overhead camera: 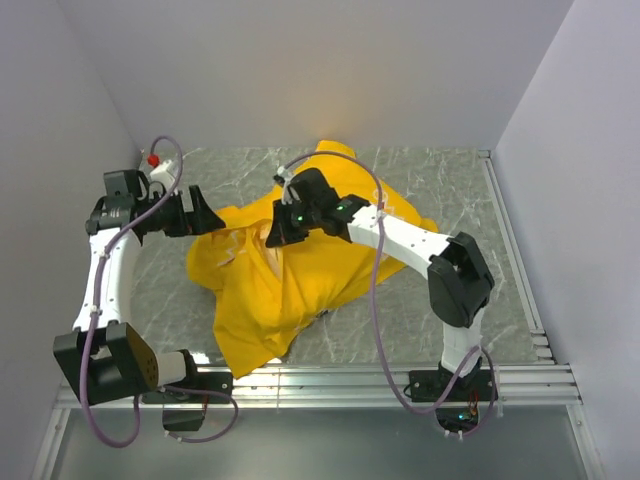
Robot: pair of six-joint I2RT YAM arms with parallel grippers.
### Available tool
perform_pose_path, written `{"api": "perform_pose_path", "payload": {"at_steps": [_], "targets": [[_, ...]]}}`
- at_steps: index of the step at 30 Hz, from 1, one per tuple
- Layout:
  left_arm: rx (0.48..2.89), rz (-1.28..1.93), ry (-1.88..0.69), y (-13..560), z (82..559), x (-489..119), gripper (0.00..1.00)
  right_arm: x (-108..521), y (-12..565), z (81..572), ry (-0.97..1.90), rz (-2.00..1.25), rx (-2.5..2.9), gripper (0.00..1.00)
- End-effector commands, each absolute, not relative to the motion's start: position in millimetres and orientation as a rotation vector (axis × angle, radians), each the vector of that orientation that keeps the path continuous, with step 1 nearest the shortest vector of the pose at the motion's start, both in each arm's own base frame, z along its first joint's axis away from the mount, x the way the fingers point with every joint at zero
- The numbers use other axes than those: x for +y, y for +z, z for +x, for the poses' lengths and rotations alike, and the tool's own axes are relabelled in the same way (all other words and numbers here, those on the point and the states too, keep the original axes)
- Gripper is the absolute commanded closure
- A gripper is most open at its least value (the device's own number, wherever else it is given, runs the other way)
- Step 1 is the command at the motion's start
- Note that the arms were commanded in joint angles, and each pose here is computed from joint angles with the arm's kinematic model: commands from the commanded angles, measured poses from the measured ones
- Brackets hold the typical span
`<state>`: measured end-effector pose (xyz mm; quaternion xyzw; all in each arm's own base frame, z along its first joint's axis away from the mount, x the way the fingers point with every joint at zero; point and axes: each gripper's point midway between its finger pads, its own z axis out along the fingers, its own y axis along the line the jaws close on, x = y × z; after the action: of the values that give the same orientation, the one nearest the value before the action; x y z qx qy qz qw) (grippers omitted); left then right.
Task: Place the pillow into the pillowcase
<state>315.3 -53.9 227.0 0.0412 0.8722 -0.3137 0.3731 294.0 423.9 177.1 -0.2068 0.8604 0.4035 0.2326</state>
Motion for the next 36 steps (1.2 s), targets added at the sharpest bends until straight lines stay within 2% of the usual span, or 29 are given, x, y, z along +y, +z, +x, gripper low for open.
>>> {"api": "perform_pose_path", "payload": {"at_steps": [1,4,8,13,14,15,17,18,21,24,25,26,27,29,32,36], "targets": [[2.453,0.072,-0.570,166,299,-24,0.01,457,215,278,1.219,-0.644,2.245,1.00],[2.574,-0.029,-0.366,130,300,6,0.04,457,207,271,1.171,-0.702,2.255,1.00],[2.564,-0.063,-0.241,110,315,26,0.17,464,159,242,1.110,-0.880,2.324,1.00],[2.499,-0.033,-0.145,114,368,48,0.56,451,109,216,1.033,-0.980,2.457,1.00],[2.479,-0.017,-0.151,120,379,49,0.70,449,111,216,1.023,-0.977,2.449,1.00],[2.446,0.019,-0.140,132,397,53,0.78,448,111,219,1.012,-0.968,2.442,1.00],[2.410,0.057,-0.169,146,415,51,0.88,444,116,225,0.969,-0.932,2.430,1.00],[2.354,0.109,-0.200,168,430,46,0.90,441,119,235,0.929,-0.892,2.419,1.00],[2.307,0.180,-0.323,185,451,31,1.00,429,142,262,0.956,-0.754,2.392,1.00],[2.263,0.293,-0.439,197,464,2,0.99,412,171,293,0.998,-0.646,2.345,1.00],[2.278,0.301,-0.413,193,469,1,0.93,411,180,299,1.014,-0.630,2.328,1.00],[2.283,0.304,-0.388,193,473,1,0.60,404,189,307,1.022,-0.605,2.315,1.00],[2.267,0.273,-0.371,203,479,6,0.46,402,193,309,1.025,-0.603,2.312,1.00],[2.250,0.248,-0.413,212,478,10,0.31,400,203,313,1.027,-0.608,2.295,1.00],[2.154,0.269,-0.584,244,455,6,0.33,401,205,312,1.047,-0.603,2.296,1.00],[2.133,0.391,-0.753,248,393,-33,0.47,405,202,305,1.106,-0.601,2.316,1.00]]}}
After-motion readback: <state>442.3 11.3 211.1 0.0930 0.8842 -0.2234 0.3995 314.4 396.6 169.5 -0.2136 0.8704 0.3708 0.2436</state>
